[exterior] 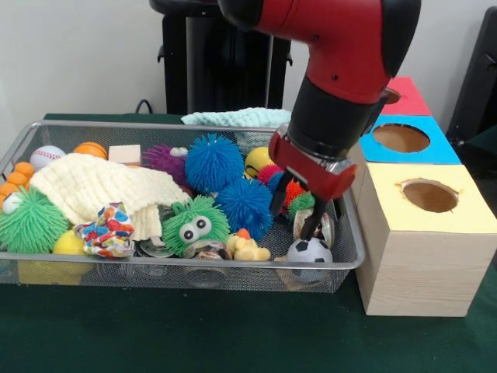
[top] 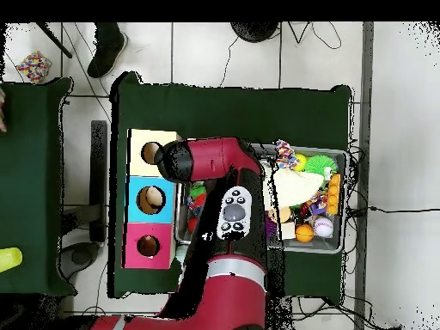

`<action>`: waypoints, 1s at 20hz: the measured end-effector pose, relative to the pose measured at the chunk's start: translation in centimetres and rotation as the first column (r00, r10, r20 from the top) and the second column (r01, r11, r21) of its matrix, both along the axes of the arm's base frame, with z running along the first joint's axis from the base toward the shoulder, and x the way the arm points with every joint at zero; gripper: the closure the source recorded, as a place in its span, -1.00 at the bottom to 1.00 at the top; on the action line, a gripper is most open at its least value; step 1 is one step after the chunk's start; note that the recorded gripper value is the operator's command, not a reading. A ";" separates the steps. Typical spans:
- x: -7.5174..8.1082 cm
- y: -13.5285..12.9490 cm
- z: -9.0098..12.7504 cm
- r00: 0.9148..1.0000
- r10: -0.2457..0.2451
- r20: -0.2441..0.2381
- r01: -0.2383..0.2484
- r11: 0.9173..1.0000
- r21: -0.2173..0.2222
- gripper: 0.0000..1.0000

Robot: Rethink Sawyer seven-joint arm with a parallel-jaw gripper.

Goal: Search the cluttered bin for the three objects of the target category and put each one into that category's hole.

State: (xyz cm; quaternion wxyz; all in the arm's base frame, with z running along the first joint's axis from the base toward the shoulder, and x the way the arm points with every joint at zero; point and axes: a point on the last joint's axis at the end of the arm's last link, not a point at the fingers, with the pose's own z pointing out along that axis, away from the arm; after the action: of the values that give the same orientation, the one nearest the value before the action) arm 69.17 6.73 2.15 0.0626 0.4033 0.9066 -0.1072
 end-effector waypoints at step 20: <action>-2.0 -4.2 -7.4 0.997 0.068 -0.039 -0.072 0.990 -0.125 -1.00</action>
State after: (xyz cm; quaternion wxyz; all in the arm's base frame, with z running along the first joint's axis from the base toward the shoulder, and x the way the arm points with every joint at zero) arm 67.20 2.51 -5.28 0.0761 0.3645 0.9126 -0.1690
